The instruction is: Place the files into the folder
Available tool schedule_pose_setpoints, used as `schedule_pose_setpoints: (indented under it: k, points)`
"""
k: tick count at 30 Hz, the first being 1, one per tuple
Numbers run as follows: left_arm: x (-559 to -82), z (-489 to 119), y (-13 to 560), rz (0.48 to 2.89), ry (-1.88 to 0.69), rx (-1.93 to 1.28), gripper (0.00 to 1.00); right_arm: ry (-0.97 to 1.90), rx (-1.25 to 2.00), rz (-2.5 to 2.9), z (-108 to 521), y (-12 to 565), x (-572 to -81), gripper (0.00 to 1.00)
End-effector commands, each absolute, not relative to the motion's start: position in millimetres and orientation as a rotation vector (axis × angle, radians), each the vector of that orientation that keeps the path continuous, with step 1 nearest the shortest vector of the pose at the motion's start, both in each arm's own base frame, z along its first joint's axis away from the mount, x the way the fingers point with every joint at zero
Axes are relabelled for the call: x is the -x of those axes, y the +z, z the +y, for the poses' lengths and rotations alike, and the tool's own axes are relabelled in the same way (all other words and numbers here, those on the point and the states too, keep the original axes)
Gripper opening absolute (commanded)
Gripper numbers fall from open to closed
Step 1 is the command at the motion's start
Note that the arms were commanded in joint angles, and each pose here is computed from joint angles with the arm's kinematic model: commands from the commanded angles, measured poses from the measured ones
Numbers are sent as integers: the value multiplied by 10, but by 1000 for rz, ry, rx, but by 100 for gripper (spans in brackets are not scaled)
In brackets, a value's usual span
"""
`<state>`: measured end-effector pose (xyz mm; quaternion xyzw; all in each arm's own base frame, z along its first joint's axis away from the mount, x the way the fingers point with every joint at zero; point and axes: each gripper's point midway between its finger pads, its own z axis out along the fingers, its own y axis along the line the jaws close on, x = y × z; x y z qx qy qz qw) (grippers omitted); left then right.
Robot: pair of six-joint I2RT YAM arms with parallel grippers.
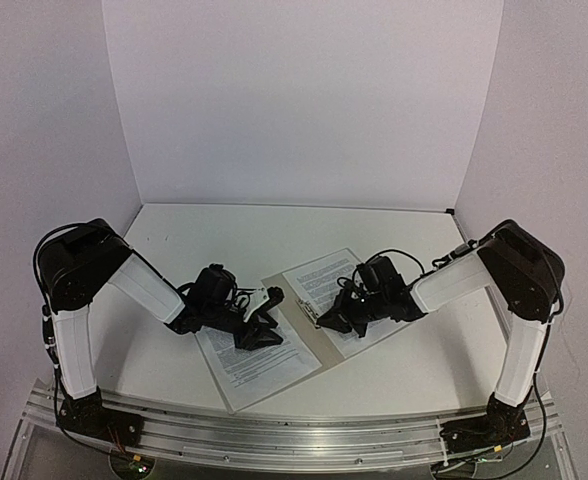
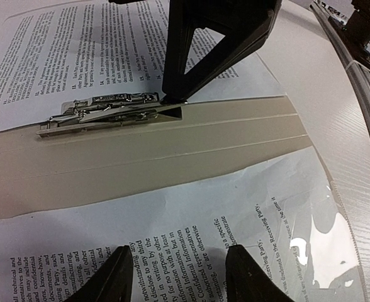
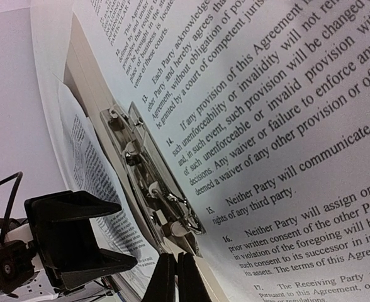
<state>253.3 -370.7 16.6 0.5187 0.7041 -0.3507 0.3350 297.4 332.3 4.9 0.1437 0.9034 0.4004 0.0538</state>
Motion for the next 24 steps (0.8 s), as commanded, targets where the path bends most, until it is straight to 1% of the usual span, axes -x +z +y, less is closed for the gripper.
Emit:
schedule_pose_setpoints:
  k: [1, 8, 16, 20, 24]
  points:
    - [-2294, -3345, -334, 2112, -891, -1363, 50, 405, -784, 3076, 2161, -1098, -2255, 0]
    - [-2301, -3335, -333, 2113, -889, -1359, 50, 335, -778, 3134, 2084, -1292, -2126, 0]
    - [-2312, -3339, -323, 2112, -891, -1355, 50, 212, -834, 3185, 1834, -1427, -1818, 0]
    - [-2309, -3331, -329, 2115, -891, -1354, 51, 275, -800, 3163, 1937, -1330, -1940, 0]
    - [-2304, -3333, -329, 2113, -893, -1356, 50, 317, -722, 3091, 2102, -1109, -2278, 0]
